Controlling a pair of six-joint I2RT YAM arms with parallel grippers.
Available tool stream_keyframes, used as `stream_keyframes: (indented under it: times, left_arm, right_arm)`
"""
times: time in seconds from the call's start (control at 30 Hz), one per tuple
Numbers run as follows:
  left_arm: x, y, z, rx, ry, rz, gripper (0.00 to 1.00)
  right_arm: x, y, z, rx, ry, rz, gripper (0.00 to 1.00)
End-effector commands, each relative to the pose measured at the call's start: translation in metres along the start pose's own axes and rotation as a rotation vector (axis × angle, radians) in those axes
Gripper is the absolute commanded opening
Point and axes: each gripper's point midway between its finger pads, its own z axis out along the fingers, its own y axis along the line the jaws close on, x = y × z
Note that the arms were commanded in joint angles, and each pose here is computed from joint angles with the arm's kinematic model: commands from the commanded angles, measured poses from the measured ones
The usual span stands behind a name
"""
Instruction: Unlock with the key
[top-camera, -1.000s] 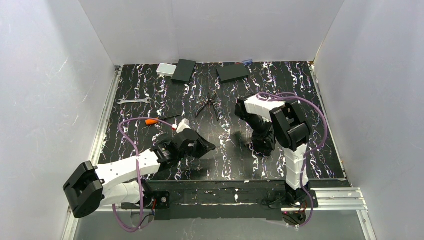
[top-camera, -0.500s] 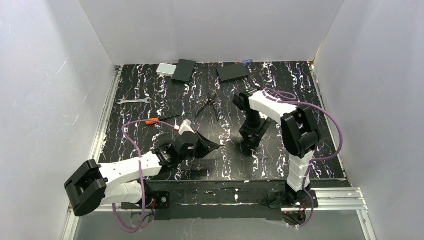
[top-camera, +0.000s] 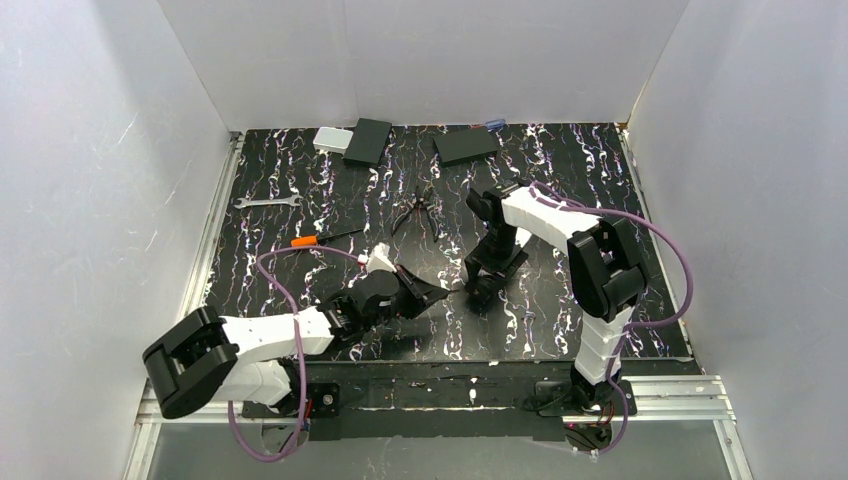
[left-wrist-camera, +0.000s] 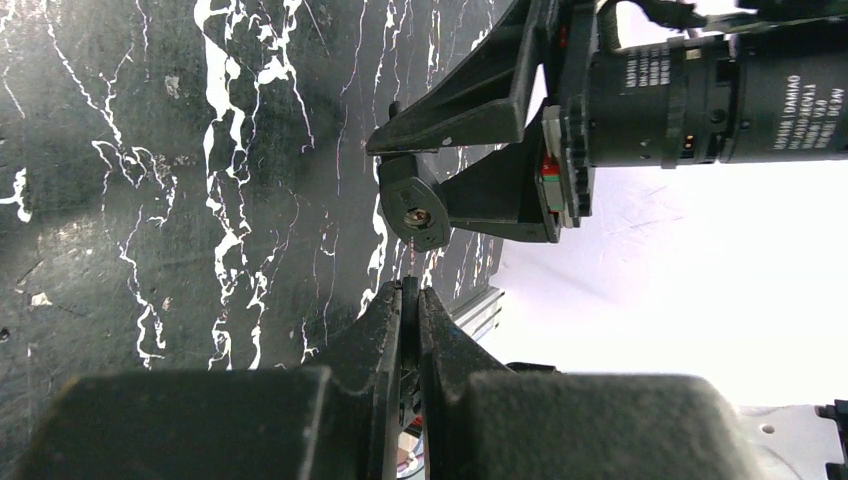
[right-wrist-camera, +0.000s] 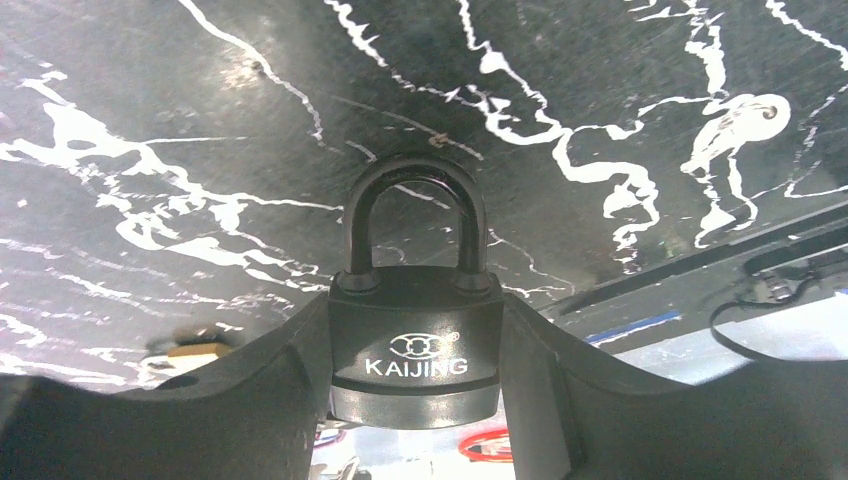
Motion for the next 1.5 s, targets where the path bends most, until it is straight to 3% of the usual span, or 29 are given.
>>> stream_keyframes:
  times: [0.0, 0.43, 1.47]
  left_arm:
    - [-0.001, -0.003, 0.007, 0.035, -0.027, 0.002, 0.0]
    - [0.002, -0.016, 0.013, 0.096, -0.035, 0.035, 0.0]
    - [0.008, -0.009, 0.027, 0.068, -0.028, 0.061, 0.0]
  right_arm:
    - [0.011, 0.01, -0.026, -0.102, 0.025, 0.043, 0.01]
    - [0.012, 0.014, -0.024, -0.11, 0.037, 0.078, 0.01]
    - [0.018, 0.02, -0.021, -0.129, 0.033, 0.072, 0.01]
